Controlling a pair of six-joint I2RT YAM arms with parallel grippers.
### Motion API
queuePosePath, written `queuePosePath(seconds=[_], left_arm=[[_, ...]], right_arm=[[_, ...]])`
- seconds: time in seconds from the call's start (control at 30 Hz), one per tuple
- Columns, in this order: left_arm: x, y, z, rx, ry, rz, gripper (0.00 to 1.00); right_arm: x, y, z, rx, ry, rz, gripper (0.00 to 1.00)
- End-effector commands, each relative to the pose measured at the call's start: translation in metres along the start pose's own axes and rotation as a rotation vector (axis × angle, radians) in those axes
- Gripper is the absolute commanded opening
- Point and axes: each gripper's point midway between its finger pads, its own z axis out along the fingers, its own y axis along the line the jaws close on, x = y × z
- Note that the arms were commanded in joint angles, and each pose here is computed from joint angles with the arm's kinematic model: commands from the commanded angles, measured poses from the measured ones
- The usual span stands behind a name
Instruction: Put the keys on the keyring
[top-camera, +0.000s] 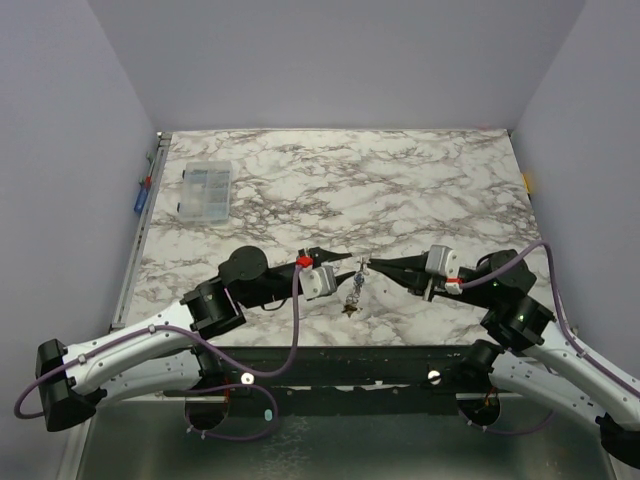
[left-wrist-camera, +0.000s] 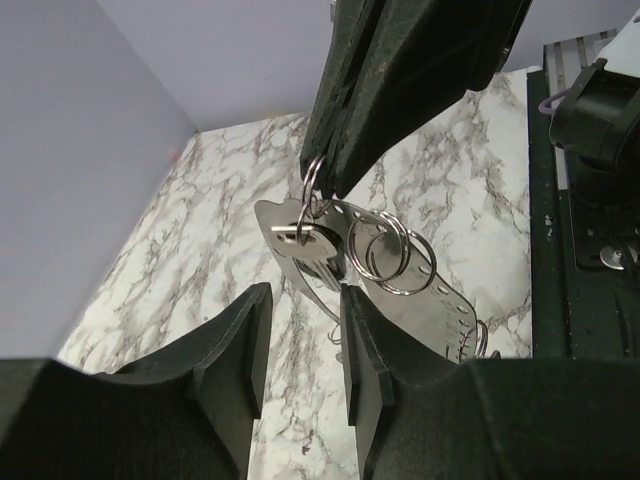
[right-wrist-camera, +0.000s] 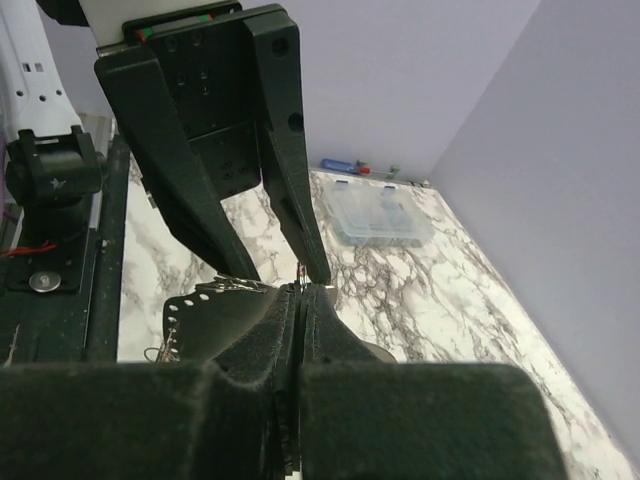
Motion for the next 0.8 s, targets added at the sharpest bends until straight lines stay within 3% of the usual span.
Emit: queuePosePath(seconds=[0.0, 0.47, 0.77], left_arm=[[-0.014, 0.003, -0.007, 0.012, 0.002, 0.019, 0.38], [-0.013, -0.002, 0.002, 0.102, 0.046, 0.102, 0.28], [-0.010, -0.005, 0.003, 0.120, 0.047, 0.118, 0.04]], right_arm=[[-0.018, 0.001, 0.000, -0.031, -0.036, -0.027, 0.01], [-0.014, 0.002, 0.003, -0.046, -0.015, -0.014, 0.01], [-0.011, 0.003, 0.005, -0.053, -0.007, -0.007, 0.01]])
